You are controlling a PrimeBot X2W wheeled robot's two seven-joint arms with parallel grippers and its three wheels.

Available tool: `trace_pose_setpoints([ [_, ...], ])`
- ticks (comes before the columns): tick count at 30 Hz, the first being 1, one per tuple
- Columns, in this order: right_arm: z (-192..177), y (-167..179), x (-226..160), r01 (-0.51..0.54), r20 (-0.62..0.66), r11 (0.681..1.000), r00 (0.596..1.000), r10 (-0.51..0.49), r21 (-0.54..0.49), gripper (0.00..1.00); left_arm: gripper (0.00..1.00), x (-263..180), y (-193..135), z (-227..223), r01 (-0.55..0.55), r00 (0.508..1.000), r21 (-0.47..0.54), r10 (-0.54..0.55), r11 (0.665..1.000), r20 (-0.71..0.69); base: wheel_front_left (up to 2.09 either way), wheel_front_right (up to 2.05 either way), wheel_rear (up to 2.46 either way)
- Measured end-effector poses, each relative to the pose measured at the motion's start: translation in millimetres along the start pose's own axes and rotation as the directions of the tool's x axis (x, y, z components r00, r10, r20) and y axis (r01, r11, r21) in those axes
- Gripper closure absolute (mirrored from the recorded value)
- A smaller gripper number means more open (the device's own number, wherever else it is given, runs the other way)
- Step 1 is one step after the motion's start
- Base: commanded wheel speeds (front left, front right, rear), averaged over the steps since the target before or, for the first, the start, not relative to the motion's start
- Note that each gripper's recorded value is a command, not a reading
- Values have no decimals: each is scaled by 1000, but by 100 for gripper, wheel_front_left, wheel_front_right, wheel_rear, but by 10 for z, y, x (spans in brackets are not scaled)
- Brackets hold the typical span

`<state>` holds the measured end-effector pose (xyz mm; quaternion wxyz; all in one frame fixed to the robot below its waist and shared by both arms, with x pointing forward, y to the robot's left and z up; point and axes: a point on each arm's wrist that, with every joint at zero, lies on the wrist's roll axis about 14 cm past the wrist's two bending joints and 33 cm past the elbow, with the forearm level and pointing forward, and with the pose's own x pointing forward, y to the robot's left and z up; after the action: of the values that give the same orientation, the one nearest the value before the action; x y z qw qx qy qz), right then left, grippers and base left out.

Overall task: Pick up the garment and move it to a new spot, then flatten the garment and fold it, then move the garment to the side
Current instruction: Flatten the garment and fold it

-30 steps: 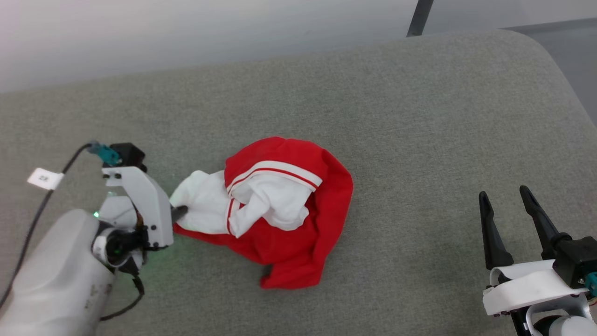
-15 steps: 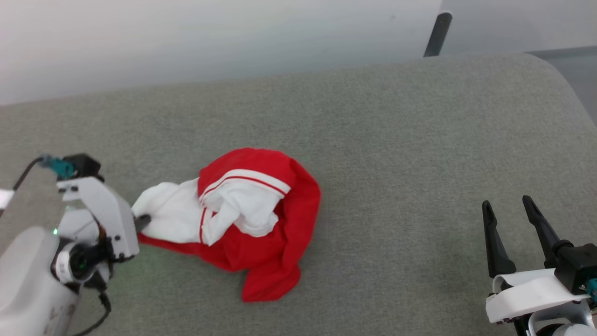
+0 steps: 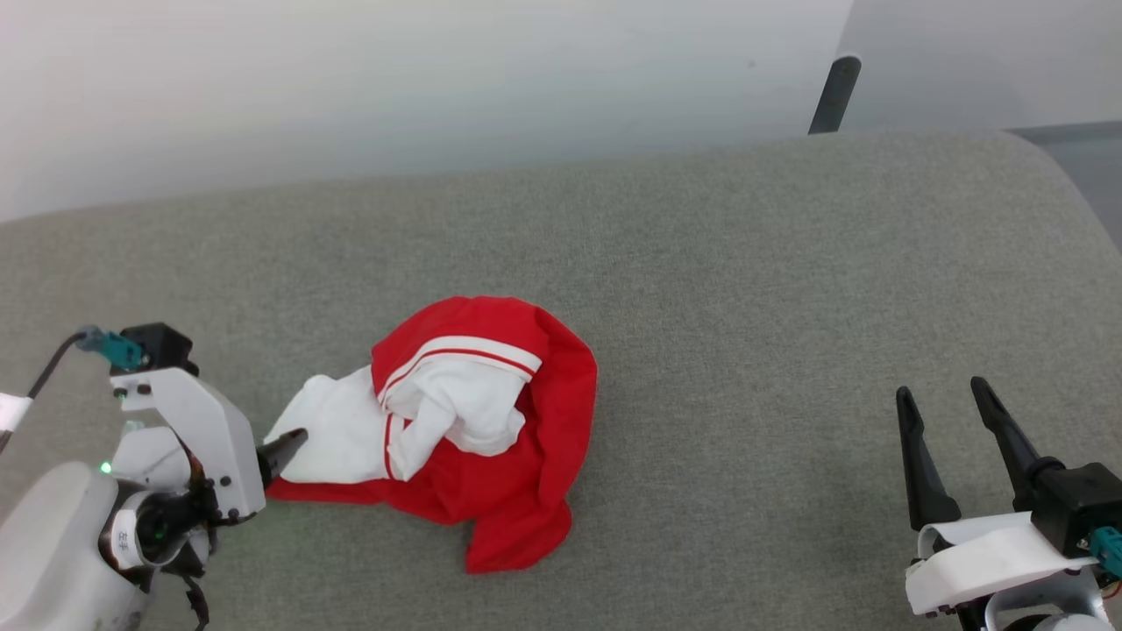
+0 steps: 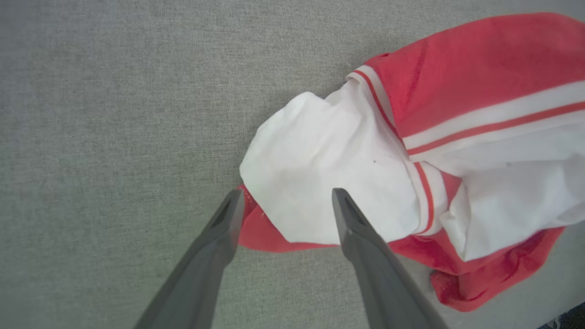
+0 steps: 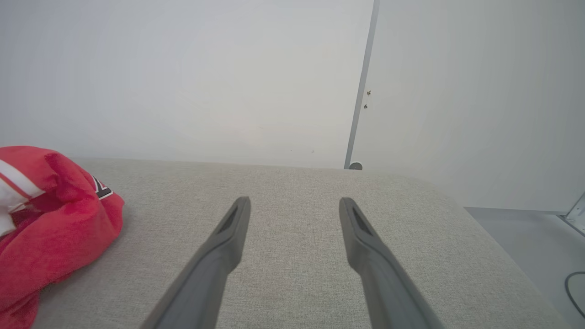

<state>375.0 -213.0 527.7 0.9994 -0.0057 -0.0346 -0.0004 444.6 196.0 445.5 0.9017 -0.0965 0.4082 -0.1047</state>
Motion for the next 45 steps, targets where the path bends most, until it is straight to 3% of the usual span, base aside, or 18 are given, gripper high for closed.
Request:
trace_pose_setpoints([
  [8,80,38,-57,-13,21,1000,1000,13,1,0,0,-196,-193,158,32,997,66,-36,997,67,0,0,0],
  [15,150,72,-103,-25,38,1000,999,25,1,0,0,-381,-578,283,96,989,156,-113,983,99,0,0,0],
  [25,207,-30,-245,12,54,1000,998,-12,1,0,0,-418,-1168,260,209,973,274,-228,939,39,0,0,0],
  [33,174,-161,-348,60,47,998,997,-61,4,0,0,-220,-1245,246,213,975,300,-223,930,-1,0,0,0],
  [45,23,-280,-373,109,6,994,994,-109,7,0,0,241,-1071,144,178,983,297,-159,938,-88,0,0,0],
])
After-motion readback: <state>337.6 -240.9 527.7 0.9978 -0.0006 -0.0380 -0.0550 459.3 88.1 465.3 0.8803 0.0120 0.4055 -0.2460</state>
